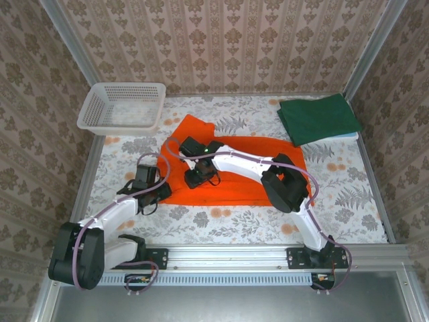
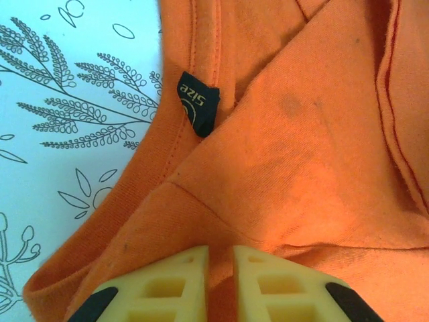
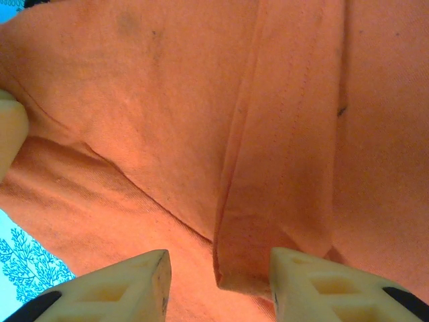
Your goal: Fold and stack the t-shirts
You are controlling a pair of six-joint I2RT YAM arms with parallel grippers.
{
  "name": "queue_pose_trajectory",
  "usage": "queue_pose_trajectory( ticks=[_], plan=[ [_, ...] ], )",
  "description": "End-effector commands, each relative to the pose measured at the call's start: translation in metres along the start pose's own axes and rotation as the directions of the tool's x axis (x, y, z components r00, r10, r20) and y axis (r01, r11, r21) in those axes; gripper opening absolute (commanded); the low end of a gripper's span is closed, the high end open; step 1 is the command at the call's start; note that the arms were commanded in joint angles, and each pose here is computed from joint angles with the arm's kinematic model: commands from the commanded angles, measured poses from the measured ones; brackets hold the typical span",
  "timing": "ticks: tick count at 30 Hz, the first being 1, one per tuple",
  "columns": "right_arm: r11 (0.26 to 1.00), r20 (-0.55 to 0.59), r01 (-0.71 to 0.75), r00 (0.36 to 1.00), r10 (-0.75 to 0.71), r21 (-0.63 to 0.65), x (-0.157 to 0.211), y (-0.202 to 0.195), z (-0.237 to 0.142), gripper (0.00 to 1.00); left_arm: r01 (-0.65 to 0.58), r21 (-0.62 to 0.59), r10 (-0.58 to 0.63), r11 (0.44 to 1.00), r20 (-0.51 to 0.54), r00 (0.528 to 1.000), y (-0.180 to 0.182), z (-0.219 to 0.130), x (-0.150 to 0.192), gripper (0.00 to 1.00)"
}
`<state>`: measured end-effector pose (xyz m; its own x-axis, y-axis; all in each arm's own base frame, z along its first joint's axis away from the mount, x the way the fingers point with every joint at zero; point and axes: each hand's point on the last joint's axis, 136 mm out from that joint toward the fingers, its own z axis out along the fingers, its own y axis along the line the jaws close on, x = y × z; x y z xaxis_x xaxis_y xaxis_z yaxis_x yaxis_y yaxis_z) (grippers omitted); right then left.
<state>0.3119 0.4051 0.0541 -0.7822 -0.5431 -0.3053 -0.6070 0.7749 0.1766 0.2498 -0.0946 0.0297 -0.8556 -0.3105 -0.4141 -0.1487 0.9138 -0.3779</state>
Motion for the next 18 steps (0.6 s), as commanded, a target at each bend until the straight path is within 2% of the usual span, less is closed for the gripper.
queue_pose_trajectory(
  ticks=[1,5,10,18],
  plan=[
    [0.996,-0.042,0.026,0.999,-0.022,0.085,0.005,-0.011,0.007,0.41,0.012,-0.007,-0.012,1.0,0.026,1.0,0.003,-0.001,-0.002,0.18],
    [0.989,-0.048,0.027,0.999,-0.02,0.145,0.003,-0.02,0.009,0.38,0.01,-0.009,-0.01,1.0,0.027,1.0,0.003,-0.002,-0.002,0.18],
    [0.987,-0.042,0.027,0.999,-0.021,0.16,0.001,-0.022,0.01,0.33,0.01,-0.01,-0.009,1.0,0.029,1.0,0.003,-0.002,-0.002,0.19],
    [0.993,-0.012,0.014,1.0,-0.013,0.12,-0.007,-0.017,0.003,0.1,0.005,-0.019,-0.004,1.0,0.034,0.999,0.004,-0.003,-0.002,0.19]
  ],
)
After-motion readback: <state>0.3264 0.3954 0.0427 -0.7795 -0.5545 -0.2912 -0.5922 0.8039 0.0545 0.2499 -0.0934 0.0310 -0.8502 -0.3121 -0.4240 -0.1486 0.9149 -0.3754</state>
